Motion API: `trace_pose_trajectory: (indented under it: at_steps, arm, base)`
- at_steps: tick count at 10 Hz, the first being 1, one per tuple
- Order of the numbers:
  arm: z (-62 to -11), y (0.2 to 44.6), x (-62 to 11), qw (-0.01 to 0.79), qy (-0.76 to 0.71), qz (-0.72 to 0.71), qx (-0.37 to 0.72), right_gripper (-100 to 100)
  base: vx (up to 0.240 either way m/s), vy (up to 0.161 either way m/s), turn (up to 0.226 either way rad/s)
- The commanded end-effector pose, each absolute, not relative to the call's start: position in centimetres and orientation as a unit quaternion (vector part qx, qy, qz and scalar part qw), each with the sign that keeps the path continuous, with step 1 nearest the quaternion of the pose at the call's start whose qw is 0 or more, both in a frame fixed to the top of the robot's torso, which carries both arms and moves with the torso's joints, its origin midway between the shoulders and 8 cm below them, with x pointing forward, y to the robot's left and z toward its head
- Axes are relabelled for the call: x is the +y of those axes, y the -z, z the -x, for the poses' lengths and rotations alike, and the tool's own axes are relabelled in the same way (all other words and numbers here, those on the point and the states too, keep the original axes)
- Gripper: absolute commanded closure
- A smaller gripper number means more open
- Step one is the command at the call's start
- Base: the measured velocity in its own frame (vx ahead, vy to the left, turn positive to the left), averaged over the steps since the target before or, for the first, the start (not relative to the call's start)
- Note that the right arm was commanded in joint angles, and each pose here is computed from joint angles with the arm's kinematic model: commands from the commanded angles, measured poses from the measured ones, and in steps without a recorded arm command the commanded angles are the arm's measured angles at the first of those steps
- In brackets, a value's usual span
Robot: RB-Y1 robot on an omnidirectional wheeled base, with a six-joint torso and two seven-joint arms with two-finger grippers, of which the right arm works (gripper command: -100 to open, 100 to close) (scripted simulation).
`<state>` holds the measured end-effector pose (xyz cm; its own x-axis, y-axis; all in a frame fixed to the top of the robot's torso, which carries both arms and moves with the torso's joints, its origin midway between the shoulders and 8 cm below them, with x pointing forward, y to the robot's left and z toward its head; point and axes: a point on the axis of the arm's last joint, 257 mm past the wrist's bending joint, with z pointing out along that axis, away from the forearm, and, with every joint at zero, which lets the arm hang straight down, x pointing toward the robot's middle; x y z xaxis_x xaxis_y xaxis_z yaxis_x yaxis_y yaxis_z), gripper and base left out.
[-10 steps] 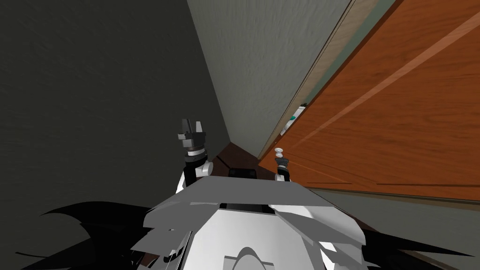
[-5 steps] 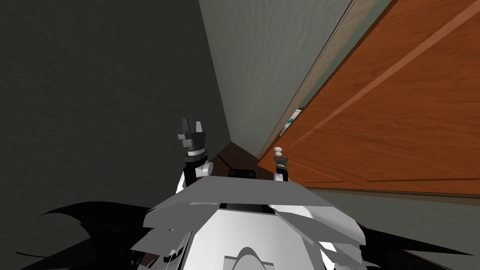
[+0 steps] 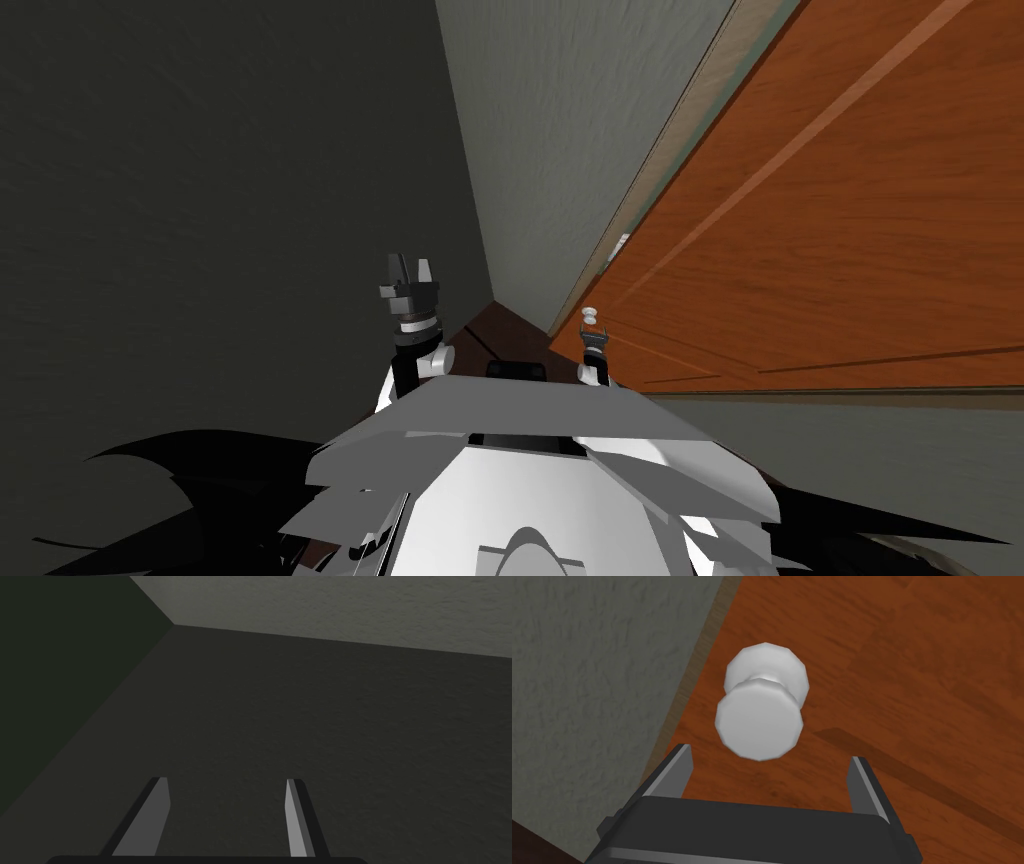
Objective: Pull the door open
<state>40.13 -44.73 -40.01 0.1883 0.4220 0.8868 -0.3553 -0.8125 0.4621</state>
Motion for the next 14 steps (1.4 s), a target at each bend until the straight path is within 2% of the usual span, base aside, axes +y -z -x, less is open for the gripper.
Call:
trace_pose_trajectory:
  at_steps: [1,11,14]
  arm:
    - [-40.7,40.0,-44.0,0.286,-0.645,-0.708,0.001,-100]
    - [-43.6,39.3,-39.8,0.169,-0.687,-0.695,-0.128,-100]
    - [-43.8,39.2,-39.3,0.159,-0.689,-0.693,-0.138,-100]
  base:
    - [-0.084,-0.015,0.016]
    - [-0.098,-0.004,0.011]
    - [-0.081,-0.007,0.006]
